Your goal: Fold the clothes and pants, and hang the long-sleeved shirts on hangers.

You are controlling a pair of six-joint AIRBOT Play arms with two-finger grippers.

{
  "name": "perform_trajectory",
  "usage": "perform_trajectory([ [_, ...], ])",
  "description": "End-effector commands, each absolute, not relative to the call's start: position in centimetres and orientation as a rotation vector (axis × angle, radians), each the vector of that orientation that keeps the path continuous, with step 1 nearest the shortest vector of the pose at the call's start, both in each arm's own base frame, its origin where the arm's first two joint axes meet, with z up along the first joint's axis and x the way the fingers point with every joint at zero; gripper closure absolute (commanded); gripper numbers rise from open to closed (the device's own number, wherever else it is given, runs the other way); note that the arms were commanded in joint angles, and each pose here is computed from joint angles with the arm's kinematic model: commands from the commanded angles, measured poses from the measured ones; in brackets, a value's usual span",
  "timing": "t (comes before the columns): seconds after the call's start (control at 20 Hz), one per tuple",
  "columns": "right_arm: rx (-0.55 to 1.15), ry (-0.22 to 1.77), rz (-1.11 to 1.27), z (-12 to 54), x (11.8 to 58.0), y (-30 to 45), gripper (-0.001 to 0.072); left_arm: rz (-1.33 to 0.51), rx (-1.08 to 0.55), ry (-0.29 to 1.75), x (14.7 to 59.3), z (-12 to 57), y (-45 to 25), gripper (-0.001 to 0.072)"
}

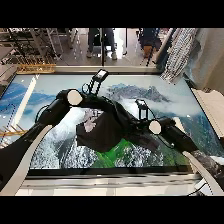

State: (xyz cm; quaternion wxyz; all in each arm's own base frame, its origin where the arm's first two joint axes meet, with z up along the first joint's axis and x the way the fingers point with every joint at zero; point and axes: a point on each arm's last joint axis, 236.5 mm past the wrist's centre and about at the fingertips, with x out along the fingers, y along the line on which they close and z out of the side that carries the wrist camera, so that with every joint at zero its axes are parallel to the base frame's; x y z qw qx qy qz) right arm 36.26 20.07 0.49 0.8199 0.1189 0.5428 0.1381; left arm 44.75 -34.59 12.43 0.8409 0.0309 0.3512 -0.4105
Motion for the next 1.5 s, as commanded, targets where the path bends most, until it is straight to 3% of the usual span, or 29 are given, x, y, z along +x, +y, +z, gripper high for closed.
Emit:
perform_trajectory([
  [0.0, 0.212, 1.159, 0.221, 0.0, 36.8, 18.3, 0.0685, -0.852, 0.059, 0.751, 45.3, 12.3, -33.6, 0.0696],
  [0.15, 0.122, 1.124, 0.244, 6.2, 35.2, 16.8, 0.0686, -0.839, 0.022, 0.760, 45.5, 13.0, -32.5, 0.0696],
  [0.4, 0.163, 0.879, 0.337, 19.9, 35.2, 17.3, 0.0688, -0.961, -0.071, 0.804, 41.4, 16.1, -33.9, 0.0697],
  [0.6, 0.166, 0.911, 0.326, 16.9, 38.3, 18.6, 0.0688, -0.930, -0.158, 0.809, 42.1, 16.9, -33.5, 0.0694],
  [0.65, 0.176, 0.949, 0.332, 15.5, 38.6, 19.3, 0.0688, -0.918, -0.159, 0.811, 42.4, 16.8, -32.9, 0.0608],
  [0.7, 0.191, 0.982, 0.344, 14.3, 38.9, 20.0, 0.0688, -0.908, -0.145, 0.838, 42.4, 16.4, -31.8, 0.0244],
  [0.75, 0.189, 1.001, 0.365, 13.4, 39.1, 20.7, 0.0688, -0.880, -0.116, 0.898, 42.1, 15.4, -29.8, -0.0006],
  [0.85, 0.177, 1.004, 0.392, 12.8, 39.4, 21.6, 0.0687, -0.706, 0.011, 1.096, 41.3, 11.9, -22.0, 0.0016],
  [0.9, 0.166, 0.998, 0.401, 12.8, 39.4, 21.8, 0.0687, -0.522, 0.092, 1.207, 41.1, 10.2, -15.5, 0.0101],
  [1.0, 0.150, 0.991, 0.416, 12.8, 39.4, 21.9, 0.0687, -0.072, 0.171, 1.302, 40.8, 9.5, -1.2, 0.0134],
  [1.15, 0.120, 0.985, 0.433, 12.8, 39.4, 22.0, 0.0687, 0.363, 0.065, 1.270, 37.5, 9.6, 15.3, 0.0134],
  [1.2, 0.097, 0.986, 0.445, 12.7, 39.2, 21.9, 0.0686, 0.453, 0.003, 1.240, 36.3, 9.3, 19.5, 0.0155],
  [1.25, 0.080, 0.989, 0.452, 12.6, 39.1, 21.9, 0.0686, 0.532, -0.073, 1.207, 35.2, 8.8, 23.6, 0.0288],
  [1.3, 0.076, 0.987, 0.452, 12.6, 39.2, 21.8, 0.0686, 0.577, -0.135, 1.185, 34.2, 8.3, 26.5, 0.0331],
  [1.4, 0.080, 0.972, 0.451, 12.8, 39.5, 21.9, 0.0686, 0.616, -0.179, 1.155, 32.9, 6.9, 31.0, 0.0309],
  [1.45, 0.085, 0.959, 0.452, 13.0, 39.7, 22.0, 0.0686, 0.628, -0.159, 1.139, 32.8, 6.1, 32.9, 0.0262],
])
